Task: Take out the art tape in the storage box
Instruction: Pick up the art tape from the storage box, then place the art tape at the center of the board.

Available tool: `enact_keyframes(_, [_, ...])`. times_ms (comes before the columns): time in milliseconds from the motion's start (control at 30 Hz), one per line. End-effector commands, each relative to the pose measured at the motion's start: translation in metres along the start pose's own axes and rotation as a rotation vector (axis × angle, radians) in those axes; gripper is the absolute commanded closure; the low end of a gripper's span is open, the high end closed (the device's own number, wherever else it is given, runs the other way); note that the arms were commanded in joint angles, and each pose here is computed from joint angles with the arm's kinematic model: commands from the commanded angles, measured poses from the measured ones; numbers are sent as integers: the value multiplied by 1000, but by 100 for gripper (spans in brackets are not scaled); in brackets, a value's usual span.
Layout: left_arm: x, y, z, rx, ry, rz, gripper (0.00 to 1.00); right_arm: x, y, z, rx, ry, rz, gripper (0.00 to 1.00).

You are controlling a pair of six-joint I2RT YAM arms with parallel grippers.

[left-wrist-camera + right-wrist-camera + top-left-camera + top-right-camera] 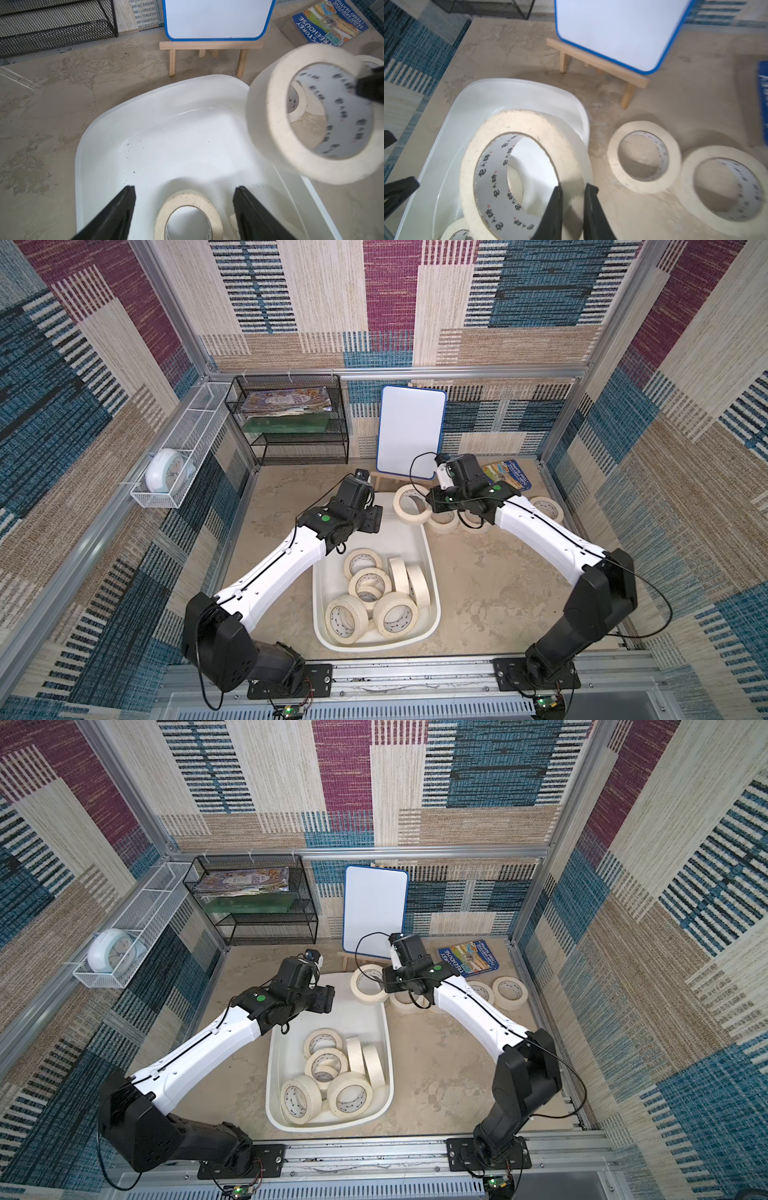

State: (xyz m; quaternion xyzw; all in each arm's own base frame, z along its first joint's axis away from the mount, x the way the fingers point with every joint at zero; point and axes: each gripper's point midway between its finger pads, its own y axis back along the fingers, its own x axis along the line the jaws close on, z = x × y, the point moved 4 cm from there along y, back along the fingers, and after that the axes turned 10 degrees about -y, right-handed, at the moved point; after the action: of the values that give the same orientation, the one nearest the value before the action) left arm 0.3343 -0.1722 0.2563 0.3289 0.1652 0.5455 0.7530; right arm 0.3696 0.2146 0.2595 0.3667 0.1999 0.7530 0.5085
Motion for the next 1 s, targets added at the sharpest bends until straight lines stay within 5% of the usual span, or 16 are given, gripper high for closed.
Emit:
enact_keyframes(0, [1,9,7,-46,7,-6,20,-44,29,6,-51,-67,-129,100])
enact_keyframes(300, [-6,-4,-2,-23,11,-40,19,-238,101,-40,-131,-452,-520,100])
enact_keyframes(500, [-9,-10,-5,-12,2,-53,18,-331,130,-90,-226,-723,-710,100])
enact_keyframes(667, [-15,-12,-4,-22,9,-88,18,-380,145,-112,-299,-890,-742,100])
enact_keyframes(967, [-26,-6,-19,41,-22,-108,17,-421,112,-112,-289,-949,-698,100])
